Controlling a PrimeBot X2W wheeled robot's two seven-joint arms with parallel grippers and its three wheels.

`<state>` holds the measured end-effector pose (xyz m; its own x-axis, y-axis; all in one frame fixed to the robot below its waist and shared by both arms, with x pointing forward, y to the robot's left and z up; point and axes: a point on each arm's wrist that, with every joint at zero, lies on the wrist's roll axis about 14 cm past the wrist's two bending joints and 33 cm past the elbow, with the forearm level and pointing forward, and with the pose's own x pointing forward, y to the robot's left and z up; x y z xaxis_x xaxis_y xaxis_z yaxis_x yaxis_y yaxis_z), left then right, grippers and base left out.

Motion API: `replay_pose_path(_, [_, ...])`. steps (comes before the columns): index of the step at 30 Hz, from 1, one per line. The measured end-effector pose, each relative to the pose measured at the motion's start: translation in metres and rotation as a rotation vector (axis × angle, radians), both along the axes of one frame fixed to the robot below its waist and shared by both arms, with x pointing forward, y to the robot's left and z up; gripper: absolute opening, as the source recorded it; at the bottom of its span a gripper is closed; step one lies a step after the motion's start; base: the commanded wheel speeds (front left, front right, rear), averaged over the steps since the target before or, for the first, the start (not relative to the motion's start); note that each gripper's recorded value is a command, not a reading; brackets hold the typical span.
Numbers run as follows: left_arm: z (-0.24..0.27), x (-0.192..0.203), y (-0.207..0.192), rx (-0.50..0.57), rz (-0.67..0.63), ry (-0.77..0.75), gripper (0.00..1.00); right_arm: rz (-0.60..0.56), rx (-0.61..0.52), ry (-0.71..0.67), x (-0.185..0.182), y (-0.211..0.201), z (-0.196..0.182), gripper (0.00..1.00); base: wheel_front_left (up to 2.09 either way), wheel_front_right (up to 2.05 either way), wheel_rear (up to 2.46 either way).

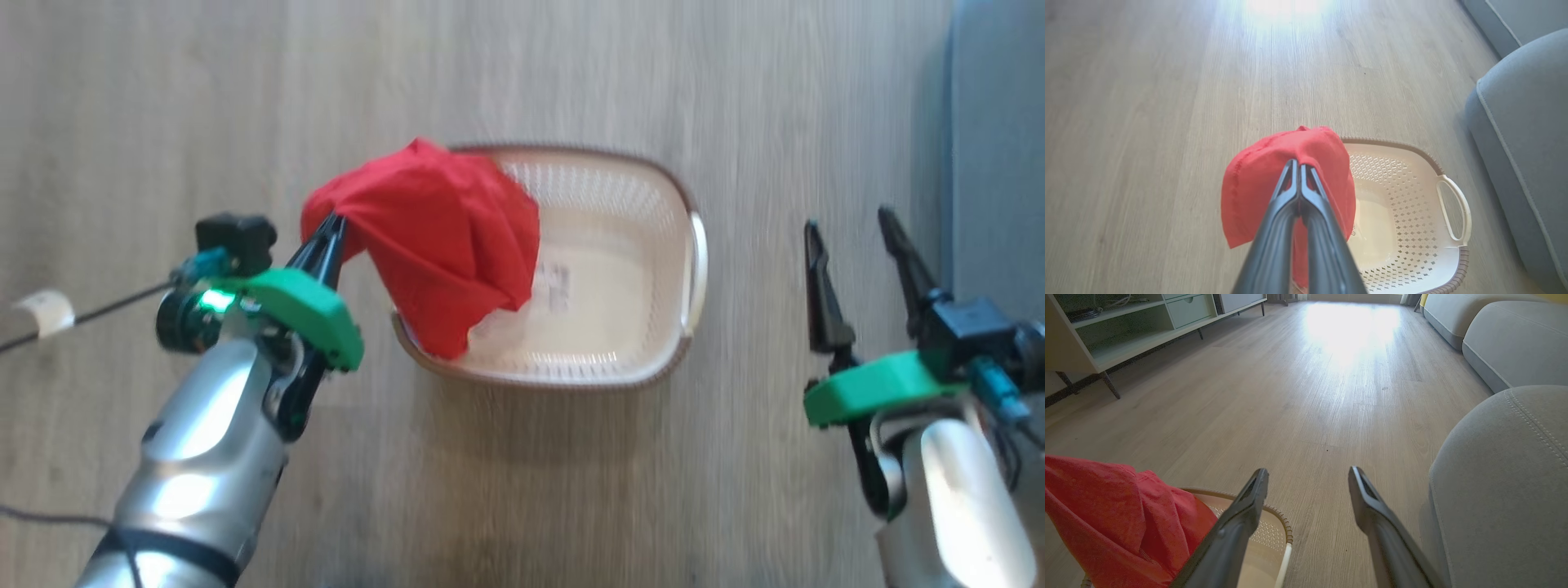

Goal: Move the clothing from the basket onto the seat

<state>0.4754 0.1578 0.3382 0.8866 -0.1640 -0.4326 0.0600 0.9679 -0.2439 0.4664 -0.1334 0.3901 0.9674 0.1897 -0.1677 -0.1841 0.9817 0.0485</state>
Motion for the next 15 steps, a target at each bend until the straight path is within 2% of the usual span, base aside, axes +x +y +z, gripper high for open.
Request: replay_pose_path(15, [0.111,-0.068,0.088,0.104,0.216,-0.254,0.0,0.095,0.012,-0.094,-0.043,0.032,0.059,1.0,0.0,0.0,0.0])
